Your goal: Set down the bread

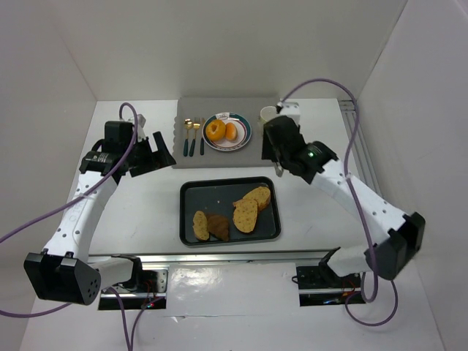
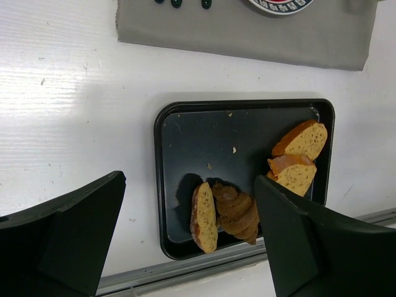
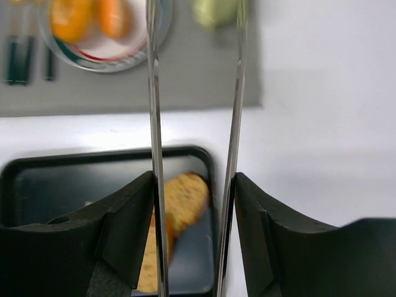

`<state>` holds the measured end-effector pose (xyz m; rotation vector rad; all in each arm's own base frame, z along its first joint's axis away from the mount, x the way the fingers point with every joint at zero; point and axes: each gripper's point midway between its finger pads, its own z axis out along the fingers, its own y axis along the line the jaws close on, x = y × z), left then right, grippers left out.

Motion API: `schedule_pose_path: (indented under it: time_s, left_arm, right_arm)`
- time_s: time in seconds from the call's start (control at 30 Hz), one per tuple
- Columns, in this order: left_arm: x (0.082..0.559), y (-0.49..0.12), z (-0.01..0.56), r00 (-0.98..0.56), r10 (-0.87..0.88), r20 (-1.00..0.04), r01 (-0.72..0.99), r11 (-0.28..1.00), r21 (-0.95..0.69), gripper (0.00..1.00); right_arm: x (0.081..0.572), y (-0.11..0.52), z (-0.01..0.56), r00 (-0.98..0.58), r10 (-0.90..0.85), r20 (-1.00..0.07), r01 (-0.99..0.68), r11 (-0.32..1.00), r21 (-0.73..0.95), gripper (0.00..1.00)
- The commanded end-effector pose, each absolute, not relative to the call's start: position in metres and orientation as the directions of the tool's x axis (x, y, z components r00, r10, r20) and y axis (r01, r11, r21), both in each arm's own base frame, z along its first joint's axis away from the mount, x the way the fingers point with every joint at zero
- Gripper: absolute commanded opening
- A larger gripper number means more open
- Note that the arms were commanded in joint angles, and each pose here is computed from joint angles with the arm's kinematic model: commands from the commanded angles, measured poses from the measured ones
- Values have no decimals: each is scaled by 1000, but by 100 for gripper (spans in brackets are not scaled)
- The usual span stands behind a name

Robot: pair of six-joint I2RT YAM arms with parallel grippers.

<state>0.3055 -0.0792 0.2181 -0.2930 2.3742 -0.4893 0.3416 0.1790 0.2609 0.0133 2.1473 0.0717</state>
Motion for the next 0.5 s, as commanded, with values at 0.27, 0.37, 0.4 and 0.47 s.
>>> schedule_pose_path:
  time_s: [0.27, 0.37, 0.4, 0.47]
  left_arm:
    - [301, -73, 222, -728, -321, -606, -65, 912, -405, 99]
    - [302, -69, 221, -722, -323, -612, -80, 918, -389, 99]
    - [302, -69, 221, -722, -323, -612, -80, 918, -389, 99]
    - [304, -69, 225, -715, -324, -620, -76, 917, -391, 99]
  right_arm:
    - [370, 32, 203, -468, 240, -850, 376, 925, 54, 60]
    - [403, 9, 187, -468, 238, -851, 414, 910, 26, 60]
    - [413, 5, 185, -458, 238, -856, 422, 906, 26, 60]
    - [434, -6, 165, -451, 242, -859, 448, 894, 17, 60]
